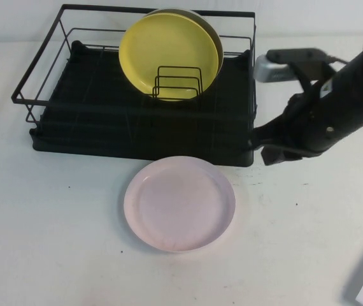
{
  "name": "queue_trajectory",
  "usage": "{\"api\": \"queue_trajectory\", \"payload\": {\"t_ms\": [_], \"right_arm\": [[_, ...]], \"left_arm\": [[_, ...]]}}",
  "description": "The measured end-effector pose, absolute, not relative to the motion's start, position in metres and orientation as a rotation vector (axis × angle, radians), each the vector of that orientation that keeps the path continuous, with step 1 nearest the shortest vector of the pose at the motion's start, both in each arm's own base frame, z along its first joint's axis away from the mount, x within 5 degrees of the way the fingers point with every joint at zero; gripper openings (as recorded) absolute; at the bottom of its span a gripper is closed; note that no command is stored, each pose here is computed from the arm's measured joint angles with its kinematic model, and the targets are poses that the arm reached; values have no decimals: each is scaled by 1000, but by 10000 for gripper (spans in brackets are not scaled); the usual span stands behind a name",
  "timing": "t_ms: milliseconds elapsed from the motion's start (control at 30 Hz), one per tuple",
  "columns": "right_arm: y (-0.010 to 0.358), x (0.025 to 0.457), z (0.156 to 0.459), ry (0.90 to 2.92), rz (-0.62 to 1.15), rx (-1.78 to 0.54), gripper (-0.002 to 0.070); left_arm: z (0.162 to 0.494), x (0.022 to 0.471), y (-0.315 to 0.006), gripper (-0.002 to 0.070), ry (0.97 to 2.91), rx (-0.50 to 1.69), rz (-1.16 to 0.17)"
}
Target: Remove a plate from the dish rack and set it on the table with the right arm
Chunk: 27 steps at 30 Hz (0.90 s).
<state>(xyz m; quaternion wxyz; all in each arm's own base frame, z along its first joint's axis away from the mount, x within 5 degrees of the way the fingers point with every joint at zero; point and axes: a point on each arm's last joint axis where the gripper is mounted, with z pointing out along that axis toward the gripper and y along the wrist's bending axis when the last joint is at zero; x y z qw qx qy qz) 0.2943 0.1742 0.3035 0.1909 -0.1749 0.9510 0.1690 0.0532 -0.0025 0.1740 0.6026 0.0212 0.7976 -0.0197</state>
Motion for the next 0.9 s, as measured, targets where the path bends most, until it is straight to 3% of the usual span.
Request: {"api": "queue_trajectory", "payload": {"t_ms": [200, 500, 733, 900], "right_arm": [[144, 236, 351, 2514, 514, -486, -16], [111, 170, 377, 2517, 515, -548, -18], [104, 167, 365, 2573, 414, -578, -18], [90, 168, 329, 2521, 379, -465, -18]], "left_arm": [[174, 53, -3, -4, 1847, 49, -46], [174, 53, -3, -4, 1847, 49, -46], [174, 53, -3, -4, 1847, 49, -46], [174, 53, -3, -4, 1847, 49, -46]]}}
